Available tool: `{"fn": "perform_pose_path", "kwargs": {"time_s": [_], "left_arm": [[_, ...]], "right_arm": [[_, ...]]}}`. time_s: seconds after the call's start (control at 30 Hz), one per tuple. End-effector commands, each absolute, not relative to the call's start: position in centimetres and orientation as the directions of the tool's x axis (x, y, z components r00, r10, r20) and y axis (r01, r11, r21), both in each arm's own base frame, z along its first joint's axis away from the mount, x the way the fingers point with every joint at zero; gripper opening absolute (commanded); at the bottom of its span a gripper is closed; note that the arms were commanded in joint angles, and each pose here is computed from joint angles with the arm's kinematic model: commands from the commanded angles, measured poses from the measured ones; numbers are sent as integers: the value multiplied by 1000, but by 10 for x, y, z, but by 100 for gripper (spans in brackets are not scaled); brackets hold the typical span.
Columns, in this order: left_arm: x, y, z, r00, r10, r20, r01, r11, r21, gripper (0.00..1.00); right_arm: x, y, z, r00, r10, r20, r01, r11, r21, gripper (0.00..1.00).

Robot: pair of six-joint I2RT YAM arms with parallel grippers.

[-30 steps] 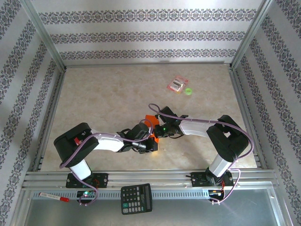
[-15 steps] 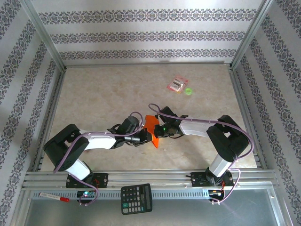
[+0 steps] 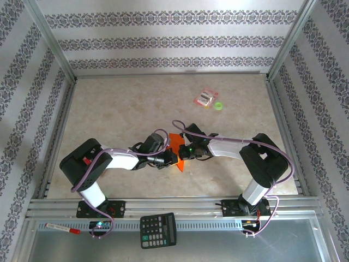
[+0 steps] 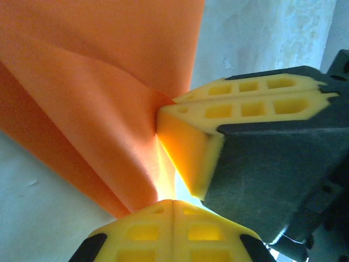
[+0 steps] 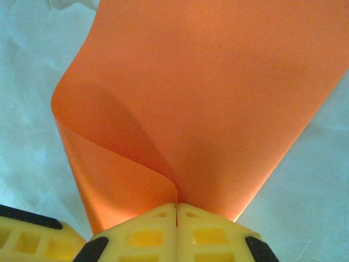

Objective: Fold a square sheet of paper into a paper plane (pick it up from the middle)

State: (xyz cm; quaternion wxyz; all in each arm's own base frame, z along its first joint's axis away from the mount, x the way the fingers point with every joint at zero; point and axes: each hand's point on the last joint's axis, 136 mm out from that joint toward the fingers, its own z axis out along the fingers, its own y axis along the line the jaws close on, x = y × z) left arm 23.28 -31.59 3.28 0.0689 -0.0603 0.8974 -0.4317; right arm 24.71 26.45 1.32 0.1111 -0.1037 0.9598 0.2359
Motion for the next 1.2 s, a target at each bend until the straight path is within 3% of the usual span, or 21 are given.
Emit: {"fn": "perform_pose_path", "kwargs": {"time_s": [0.0, 0.37, 0.8, 1.17], "left_arm": [[239, -319, 33, -984, -157, -89, -24, 603, -797, 0], [229, -305, 17, -985, -154, -72, -47, 653, -756, 0], [220, -330, 40, -991, -118, -57, -17, 551, -834, 1], [208, -308, 5, -994, -108, -14, -63, 683, -727, 0]], "right_arm": [[225, 234, -21, -975, -167, -146, -207, 921, 331, 0], [225, 232, -23, -976, -168, -140, -206, 923, 324, 0], [225, 233, -24, -976, -170, -136, -206, 923, 325, 0], [224, 230, -25, -976, -170, -137, -206, 925, 319, 0]]}}
